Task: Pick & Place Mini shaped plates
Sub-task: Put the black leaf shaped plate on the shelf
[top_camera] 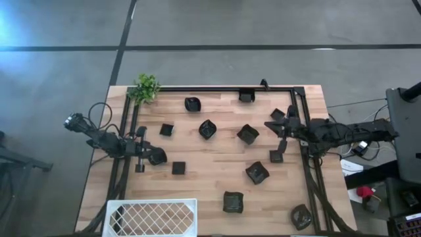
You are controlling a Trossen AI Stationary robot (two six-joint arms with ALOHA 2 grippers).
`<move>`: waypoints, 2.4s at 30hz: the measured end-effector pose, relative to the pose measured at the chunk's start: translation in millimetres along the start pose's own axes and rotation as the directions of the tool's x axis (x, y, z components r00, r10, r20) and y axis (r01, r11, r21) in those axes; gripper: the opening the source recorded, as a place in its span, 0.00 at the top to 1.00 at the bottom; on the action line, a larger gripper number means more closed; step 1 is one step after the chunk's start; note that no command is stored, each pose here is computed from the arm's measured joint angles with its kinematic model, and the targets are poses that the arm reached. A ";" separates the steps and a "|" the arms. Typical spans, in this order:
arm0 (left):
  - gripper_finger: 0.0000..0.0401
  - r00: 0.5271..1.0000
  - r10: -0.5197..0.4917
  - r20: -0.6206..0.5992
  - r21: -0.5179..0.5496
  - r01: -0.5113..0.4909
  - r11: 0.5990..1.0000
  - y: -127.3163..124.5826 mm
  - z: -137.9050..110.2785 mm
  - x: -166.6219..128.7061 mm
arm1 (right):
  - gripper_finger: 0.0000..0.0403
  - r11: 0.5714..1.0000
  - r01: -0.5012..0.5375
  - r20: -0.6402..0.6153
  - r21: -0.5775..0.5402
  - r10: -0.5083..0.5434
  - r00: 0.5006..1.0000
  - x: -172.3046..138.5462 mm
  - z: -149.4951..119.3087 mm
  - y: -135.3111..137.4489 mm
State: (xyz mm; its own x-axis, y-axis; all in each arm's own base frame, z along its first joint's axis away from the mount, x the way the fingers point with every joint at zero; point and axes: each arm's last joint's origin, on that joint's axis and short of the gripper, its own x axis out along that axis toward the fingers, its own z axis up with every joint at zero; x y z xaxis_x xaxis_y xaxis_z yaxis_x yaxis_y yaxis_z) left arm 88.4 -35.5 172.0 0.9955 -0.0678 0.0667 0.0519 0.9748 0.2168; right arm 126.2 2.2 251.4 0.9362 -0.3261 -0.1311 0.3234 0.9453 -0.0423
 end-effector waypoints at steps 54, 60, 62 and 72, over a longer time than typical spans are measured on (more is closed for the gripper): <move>1.00 0.828 0.284 -0.484 -0.174 -0.409 0.896 17.3 56.5 13.6 | 0.97 0.999 0.006 -0.091 0.040 -0.002 0.996 16.3 12.3 8.2; 1.00 0.761 0.159 -0.629 -0.242 -0.386 0.890 9.1 52.0 21.0 | 0.97 0.999 0.005 -0.092 0.040 -0.001 0.996 16.3 12.1 8.2; 1.00 0.737 0.136 -0.662 -0.256 -0.392 0.883 6.5 50.3 23.9 | 0.97 0.999 0.005 -0.092 0.040 -0.001 0.996 16.4 12.1 8.3; 1.00 0.566 0.052 -0.823 -0.234 -0.422 0.876 -2.9 29.4 38.7 | 0.97 0.999 0.004 -0.092 0.036 -0.001 0.996 16.4 12.1 8.3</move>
State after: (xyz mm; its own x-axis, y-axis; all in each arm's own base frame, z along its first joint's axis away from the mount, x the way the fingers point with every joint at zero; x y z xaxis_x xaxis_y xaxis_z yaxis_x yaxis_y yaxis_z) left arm 124.4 -47.1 202.6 0.6313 0.1876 -0.7525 -0.3558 0.9322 -0.0660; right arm 145.8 4.7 260.9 0.9192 -0.3255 -0.2216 0.3323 0.9432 -0.0070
